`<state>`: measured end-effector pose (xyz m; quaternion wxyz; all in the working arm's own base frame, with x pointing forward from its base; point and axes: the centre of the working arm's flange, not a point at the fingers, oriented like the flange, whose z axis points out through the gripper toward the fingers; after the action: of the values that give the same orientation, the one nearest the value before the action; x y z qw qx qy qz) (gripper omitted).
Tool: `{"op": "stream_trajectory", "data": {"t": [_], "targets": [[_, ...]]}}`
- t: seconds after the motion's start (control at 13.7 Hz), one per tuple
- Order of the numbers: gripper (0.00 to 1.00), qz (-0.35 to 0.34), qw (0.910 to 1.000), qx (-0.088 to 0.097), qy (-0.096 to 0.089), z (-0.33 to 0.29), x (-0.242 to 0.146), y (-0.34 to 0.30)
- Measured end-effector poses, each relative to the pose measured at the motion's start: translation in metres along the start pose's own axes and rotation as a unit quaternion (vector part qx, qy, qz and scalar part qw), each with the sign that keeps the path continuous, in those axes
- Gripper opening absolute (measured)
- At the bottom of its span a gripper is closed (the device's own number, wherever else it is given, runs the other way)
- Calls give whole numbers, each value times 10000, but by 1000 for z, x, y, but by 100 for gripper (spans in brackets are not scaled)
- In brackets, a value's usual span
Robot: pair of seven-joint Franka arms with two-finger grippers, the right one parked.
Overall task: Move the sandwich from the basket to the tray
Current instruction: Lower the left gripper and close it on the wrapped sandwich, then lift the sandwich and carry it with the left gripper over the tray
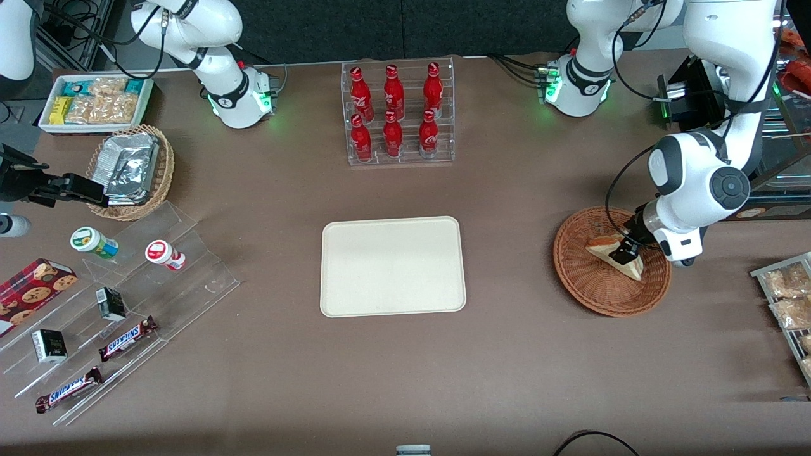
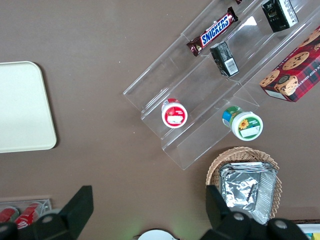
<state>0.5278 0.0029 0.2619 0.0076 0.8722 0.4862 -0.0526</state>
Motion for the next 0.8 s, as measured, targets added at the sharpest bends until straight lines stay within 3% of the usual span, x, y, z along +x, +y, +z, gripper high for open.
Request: {"op": "stream_trajectory", "data": {"t": [0.51,0.66,0.8], "targets": [[26,-6,10000,-2,3,0,0,0],[16,-2,10000,-6,9,-1,0,1],[16,109,9999,109,37,-6,0,1]]}}
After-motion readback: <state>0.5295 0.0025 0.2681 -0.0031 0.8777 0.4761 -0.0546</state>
